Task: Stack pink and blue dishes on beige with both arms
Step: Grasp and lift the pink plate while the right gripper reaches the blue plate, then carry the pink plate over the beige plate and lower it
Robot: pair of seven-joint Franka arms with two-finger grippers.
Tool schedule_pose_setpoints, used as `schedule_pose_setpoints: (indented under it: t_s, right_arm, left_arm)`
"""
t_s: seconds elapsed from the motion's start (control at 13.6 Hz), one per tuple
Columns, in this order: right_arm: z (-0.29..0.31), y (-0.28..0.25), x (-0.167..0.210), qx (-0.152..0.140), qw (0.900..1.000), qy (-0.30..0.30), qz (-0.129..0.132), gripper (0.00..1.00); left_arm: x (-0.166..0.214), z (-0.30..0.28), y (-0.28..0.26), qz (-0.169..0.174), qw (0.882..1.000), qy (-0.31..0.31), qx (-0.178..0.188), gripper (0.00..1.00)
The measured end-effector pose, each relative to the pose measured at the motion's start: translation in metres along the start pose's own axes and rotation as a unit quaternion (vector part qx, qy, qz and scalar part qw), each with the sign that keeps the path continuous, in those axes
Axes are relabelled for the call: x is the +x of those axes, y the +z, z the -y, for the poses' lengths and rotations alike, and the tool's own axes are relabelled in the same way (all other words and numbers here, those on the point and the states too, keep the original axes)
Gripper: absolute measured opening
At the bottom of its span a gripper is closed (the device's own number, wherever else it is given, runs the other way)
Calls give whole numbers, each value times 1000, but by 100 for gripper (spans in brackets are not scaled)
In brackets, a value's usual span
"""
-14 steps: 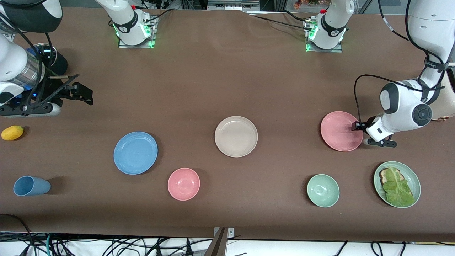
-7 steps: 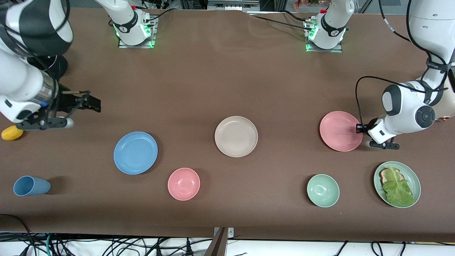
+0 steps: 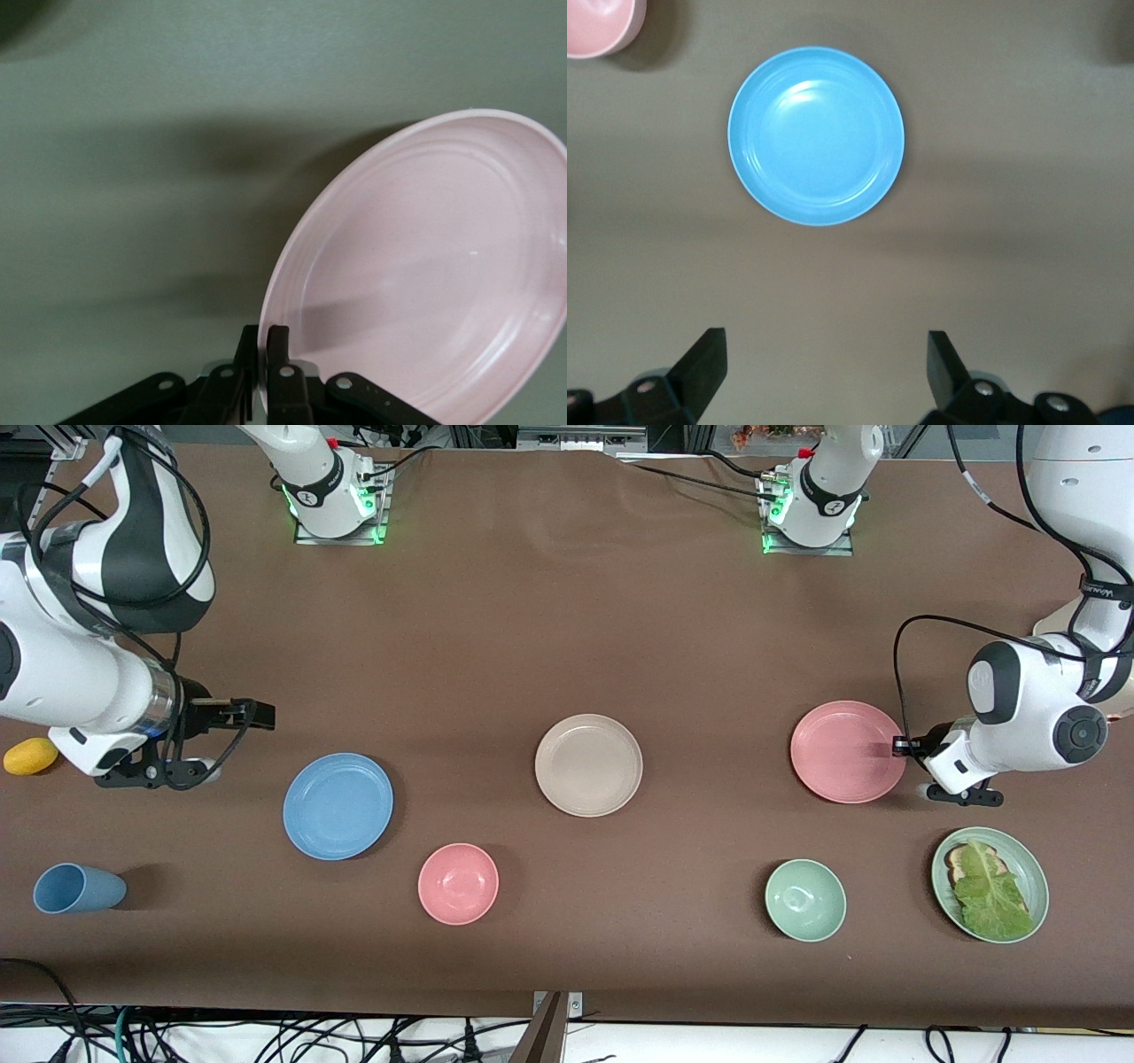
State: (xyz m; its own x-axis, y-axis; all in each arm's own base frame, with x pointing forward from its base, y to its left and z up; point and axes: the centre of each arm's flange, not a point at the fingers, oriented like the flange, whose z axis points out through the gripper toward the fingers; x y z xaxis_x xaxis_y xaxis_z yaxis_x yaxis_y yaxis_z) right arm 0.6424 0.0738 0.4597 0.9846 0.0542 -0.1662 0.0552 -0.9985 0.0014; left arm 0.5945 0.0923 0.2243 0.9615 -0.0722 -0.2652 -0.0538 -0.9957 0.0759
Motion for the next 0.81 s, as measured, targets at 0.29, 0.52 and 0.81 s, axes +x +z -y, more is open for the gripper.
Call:
schedule_pose_setpoints:
  t_s: [0.29, 0.52, 0.81]
  right_arm:
    - [-46, 38, 22, 6, 1000, 25, 7, 100]
    - [-55, 80, 44, 10, 1000, 26, 1, 100]
    - [-55, 125, 67, 13, 999, 26, -15, 100]
  left_arm:
    - [12, -35, -39, 32, 999, -21, -1, 6]
    - [17, -62, -68, 46, 998, -32, -21, 6]
    - [25, -127, -96, 45, 994, -74, -62, 6]
